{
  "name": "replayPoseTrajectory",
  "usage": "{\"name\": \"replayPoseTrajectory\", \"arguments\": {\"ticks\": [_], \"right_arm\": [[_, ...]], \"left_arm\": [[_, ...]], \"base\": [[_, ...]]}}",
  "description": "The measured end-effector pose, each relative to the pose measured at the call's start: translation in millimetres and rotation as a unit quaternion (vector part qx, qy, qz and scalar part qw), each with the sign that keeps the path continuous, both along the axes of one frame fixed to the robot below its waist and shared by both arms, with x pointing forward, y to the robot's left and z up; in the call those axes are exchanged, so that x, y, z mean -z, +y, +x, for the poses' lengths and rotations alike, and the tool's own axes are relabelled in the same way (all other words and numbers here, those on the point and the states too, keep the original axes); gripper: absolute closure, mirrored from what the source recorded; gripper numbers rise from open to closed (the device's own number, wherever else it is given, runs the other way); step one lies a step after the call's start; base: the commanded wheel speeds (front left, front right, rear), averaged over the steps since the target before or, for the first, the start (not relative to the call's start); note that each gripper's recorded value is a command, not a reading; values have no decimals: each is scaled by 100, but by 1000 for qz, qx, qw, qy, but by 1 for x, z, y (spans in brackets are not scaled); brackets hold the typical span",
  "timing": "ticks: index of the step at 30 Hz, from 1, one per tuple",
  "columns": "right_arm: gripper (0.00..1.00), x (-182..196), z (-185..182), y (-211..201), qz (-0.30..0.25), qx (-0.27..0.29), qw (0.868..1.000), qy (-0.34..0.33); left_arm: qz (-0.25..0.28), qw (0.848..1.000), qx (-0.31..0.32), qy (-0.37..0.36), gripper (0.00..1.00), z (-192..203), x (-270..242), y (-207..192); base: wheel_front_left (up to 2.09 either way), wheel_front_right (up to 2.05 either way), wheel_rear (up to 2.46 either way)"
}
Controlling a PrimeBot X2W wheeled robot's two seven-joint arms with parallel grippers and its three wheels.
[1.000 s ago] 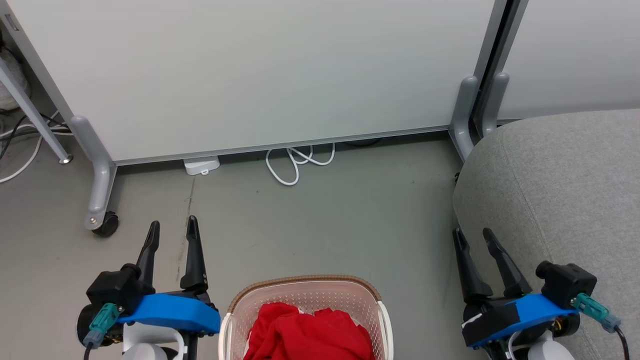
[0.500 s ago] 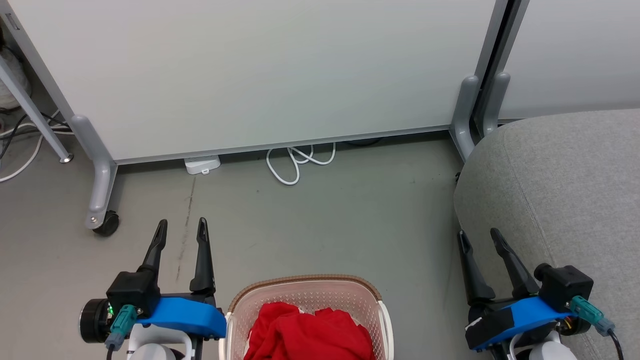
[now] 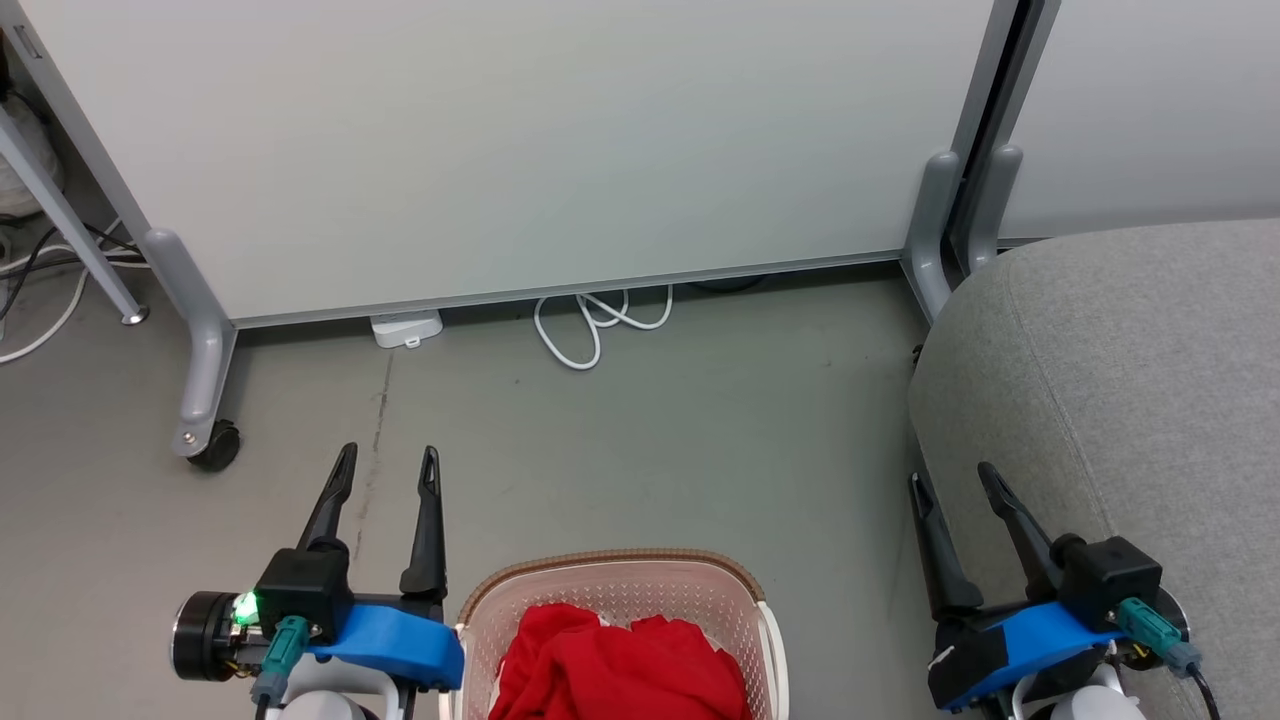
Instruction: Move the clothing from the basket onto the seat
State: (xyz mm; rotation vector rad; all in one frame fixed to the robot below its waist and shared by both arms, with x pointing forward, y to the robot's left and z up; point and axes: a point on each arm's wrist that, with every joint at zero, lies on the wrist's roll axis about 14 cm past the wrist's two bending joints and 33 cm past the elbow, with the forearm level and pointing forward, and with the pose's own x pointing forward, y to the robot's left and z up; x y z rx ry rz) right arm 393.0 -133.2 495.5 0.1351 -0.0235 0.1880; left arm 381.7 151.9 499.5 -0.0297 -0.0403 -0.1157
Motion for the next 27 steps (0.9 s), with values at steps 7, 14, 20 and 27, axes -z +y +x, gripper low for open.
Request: {"name": "replayPoseTrajectory", "arguments": {"ticks": [7, 14, 20, 27], "right_arm": [[0, 4, 0, 2, -26, -7, 1000, 0], [0, 6, 1, 4, -34, -11, 999, 2], [0, 9, 1, 4, -34, -10, 999, 7], [0, 11, 1, 4, -32, -10, 999, 10]], "left_arm": [[23, 1000, 5, -1, 0, -1, 3, -2], [28, 1000, 9, 3, 0, -2, 6, -3], [27, 1000, 9, 7, 0, -2, 9, -3], [26, 1000, 9, 10, 0, -2, 11, -3]], "base": [[0, 0, 0], [0, 0, 0], [0, 0, 0], [0, 0, 0]]}}
